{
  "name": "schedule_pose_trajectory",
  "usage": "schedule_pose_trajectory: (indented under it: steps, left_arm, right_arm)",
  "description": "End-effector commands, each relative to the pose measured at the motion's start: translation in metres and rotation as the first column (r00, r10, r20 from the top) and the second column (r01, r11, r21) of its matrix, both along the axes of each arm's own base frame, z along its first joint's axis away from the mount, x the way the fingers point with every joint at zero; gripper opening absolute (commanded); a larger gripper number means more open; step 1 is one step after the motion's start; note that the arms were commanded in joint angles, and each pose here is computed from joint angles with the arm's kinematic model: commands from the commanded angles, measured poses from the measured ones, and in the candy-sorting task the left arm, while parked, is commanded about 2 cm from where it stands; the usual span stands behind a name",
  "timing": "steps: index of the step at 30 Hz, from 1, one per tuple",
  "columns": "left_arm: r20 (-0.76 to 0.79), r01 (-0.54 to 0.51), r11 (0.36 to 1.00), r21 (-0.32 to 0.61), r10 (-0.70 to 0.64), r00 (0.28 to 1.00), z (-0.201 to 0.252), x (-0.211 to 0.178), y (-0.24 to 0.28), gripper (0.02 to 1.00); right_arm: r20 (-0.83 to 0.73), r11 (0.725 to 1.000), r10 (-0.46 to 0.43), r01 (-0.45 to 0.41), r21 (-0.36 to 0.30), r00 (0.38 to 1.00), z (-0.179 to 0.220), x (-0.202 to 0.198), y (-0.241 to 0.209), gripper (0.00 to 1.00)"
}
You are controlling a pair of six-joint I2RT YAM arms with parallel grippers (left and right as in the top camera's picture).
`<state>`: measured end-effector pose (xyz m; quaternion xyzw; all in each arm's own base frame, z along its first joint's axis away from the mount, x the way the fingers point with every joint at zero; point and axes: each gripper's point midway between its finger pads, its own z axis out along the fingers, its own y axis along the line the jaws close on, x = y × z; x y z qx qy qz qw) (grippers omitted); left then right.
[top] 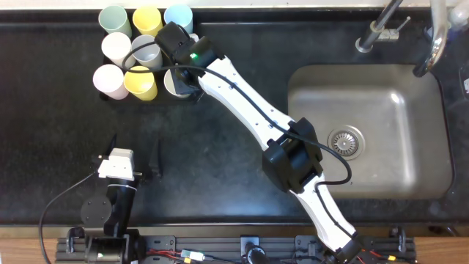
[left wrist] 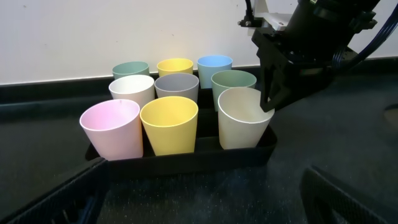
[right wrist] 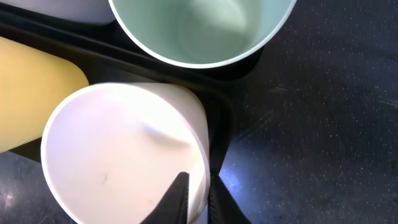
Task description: Store Cups
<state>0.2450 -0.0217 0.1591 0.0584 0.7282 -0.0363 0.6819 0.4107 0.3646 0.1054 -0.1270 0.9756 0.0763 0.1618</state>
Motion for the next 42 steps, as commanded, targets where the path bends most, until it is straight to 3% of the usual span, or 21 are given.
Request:
schedule_pose_trajectory:
  steps: [1,6,12,15,21,27,34,37,42]
  left_arm:
    - [0.009,0.014,1.000,0.015,-0.014,1.000,0.001,-0.001,-0.002,0.998]
    - [0.009,0.014,1.000,0.015,-0.014,1.000,0.001,-0.001,-0.002,1.000]
    - [0.009,0.014,1.000,0.015,-0.014,1.000,0.001,-0.001,-0.002,1.000]
    - [0.009,0.014,1.000,0.015,-0.014,1.000,0.001,-0.001,-0.002,1.000]
    - [0.008,0.014,1.000,0.015,-0.014,1.000,0.001,-0.001,-0.002,1.000]
    - [0.008,0.014,1.000,0.015,-0.014,1.000,0.001,-0.001,-0.002,1.000]
    - [0.008,0.014,1.000,0.015,-0.014,1.000,0.001,-0.001,-0.002,1.000]
    - [0.008,0.014,1.000,0.015,-0.014,1.000,0.001,-0.001,-0.002,1.000]
    - [0.009,0.014,1.000,0.015,-0.014,1.000,0.001,-0.001,-0.002,1.000]
  right_arm:
    - [0.007,1.000,-0.012,0.012,-0.010,1.000,-0.003,0.003,-0.001,0.246]
    - [0.030,1.000,-0.001,0.001,0.012,1.000,0.014,0.003,-0.002,0.448]
    - [0.117,0.995,0.072,-0.079,0.054,0.991,0.071,0.007,-0.014,0.643]
    - [0.165,0.990,0.116,-0.127,0.060,0.979,0.109,0.009,-0.039,0.698]
    - [0.249,0.990,0.128,-0.140,0.030,0.960,0.172,0.013,-0.123,0.998]
    - [0.367,0.998,0.042,-0.055,0.023,0.929,0.206,-0.006,-0.221,0.998]
    - [0.524,0.995,-0.092,0.055,0.085,0.847,0.201,-0.070,-0.298,0.998]
    - [0.580,0.991,-0.130,0.088,0.099,0.804,0.188,-0.097,-0.315,0.998]
    - [0.712,0.989,-0.136,0.055,0.136,0.689,0.174,-0.129,-0.315,0.998]
